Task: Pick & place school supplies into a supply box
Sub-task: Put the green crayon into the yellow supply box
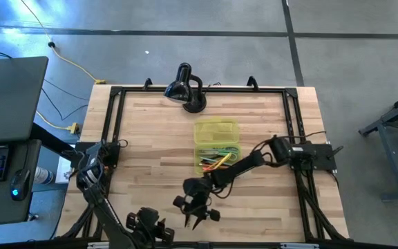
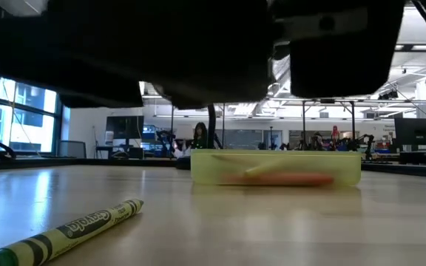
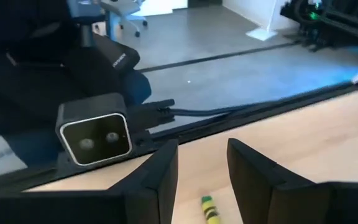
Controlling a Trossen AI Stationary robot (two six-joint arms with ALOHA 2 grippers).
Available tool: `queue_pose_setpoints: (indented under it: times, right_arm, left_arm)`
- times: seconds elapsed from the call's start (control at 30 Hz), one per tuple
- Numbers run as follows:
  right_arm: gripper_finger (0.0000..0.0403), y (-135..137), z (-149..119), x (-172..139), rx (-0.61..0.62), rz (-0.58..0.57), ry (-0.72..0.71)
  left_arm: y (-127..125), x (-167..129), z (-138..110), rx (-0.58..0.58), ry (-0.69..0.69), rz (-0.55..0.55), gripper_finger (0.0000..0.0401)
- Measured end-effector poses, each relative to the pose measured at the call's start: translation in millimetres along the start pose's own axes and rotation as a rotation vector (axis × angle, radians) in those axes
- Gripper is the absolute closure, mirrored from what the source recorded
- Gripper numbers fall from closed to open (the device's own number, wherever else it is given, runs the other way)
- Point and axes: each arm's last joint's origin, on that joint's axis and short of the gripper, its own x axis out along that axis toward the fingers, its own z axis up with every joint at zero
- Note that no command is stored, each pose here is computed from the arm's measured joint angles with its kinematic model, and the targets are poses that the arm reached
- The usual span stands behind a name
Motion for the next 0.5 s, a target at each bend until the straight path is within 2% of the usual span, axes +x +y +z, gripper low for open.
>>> queue_pose_setpoints:
  times: [0.13,0.5]
  right_arm:
    - [0.0295,-3,-6,1,-0.082,-0.002,0.004]
    - [0.0308,-11,-31,-16,-0.099,-0.098,0.111]
  left_arm:
    - [0,0,0,0.000,0.012,0.011,0.0242]
    - [0,0,0,0.000,0.005,0.005,0.0242]
